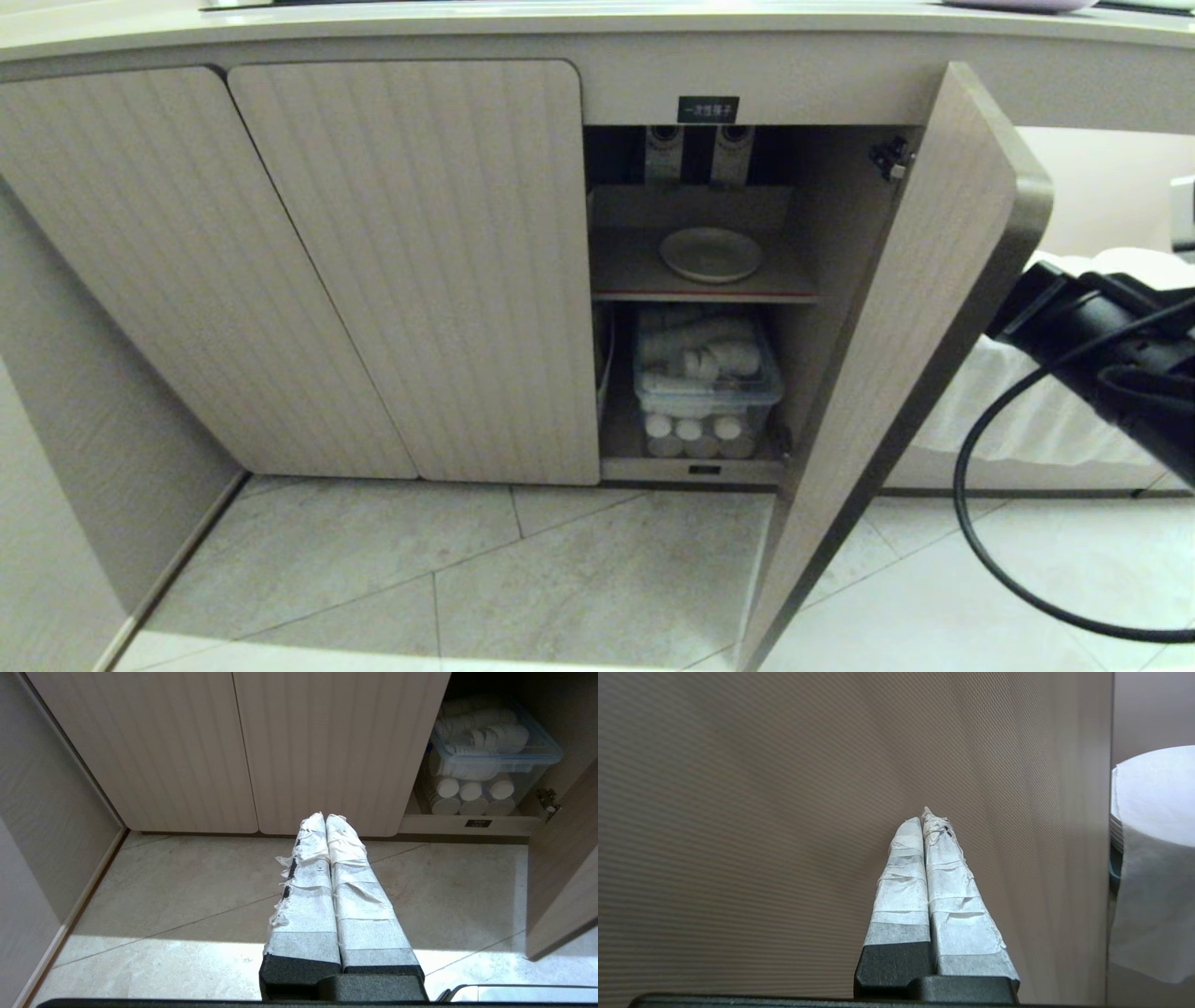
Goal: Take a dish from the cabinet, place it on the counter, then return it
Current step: Close the cabinet door
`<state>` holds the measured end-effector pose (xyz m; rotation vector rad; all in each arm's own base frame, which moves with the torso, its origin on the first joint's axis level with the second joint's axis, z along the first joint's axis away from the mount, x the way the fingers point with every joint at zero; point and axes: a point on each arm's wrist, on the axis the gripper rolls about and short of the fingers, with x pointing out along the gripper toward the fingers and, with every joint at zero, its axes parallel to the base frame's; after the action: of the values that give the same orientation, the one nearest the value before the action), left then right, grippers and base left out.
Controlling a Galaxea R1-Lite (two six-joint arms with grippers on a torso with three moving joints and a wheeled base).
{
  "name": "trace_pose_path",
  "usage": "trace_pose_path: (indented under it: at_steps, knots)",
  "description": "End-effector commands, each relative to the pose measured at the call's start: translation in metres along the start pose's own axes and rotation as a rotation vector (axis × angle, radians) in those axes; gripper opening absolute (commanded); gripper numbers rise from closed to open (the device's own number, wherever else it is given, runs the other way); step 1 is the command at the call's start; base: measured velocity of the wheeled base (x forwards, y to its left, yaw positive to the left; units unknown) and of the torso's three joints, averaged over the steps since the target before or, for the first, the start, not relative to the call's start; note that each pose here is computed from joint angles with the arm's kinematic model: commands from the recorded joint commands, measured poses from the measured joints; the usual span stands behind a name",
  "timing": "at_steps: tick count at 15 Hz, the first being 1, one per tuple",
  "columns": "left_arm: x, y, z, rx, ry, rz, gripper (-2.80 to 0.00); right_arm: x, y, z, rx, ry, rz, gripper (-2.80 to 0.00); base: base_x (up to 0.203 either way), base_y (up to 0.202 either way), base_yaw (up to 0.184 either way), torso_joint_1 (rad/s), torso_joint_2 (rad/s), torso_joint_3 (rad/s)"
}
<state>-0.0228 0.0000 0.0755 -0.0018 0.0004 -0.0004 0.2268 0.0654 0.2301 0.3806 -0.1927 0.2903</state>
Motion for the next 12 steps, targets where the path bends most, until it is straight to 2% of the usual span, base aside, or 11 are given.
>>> trace_pose_path:
  at_steps: [1, 10, 12]
  knots:
    - [0.000, 0.000, 0.000, 0.000, 0.000, 0.000, -2.80, 0.012, 0.001, -0.008, 0.004, 0.014, 0.006, -2.80, 0.000, 0.000, 0.000, 0.000, 0.00, 0.000]
    - [0.000, 0.000, 0.000, 0.000, 0.000, 0.000, -2.80, 0.066, 0.003, -0.021, 0.004, -0.020, 0.038, -2.80, 0.000, 0.000, 0.000, 0.000, 0.00, 0.000]
    - [0.000, 0.000, 0.000, 0.000, 0.000, 0.000, -2.80, 0.079, 0.003, -0.025, 0.003, -0.012, 0.078, -2.80, 0.000, 0.000, 0.000, 0.000, 0.00, 0.000]
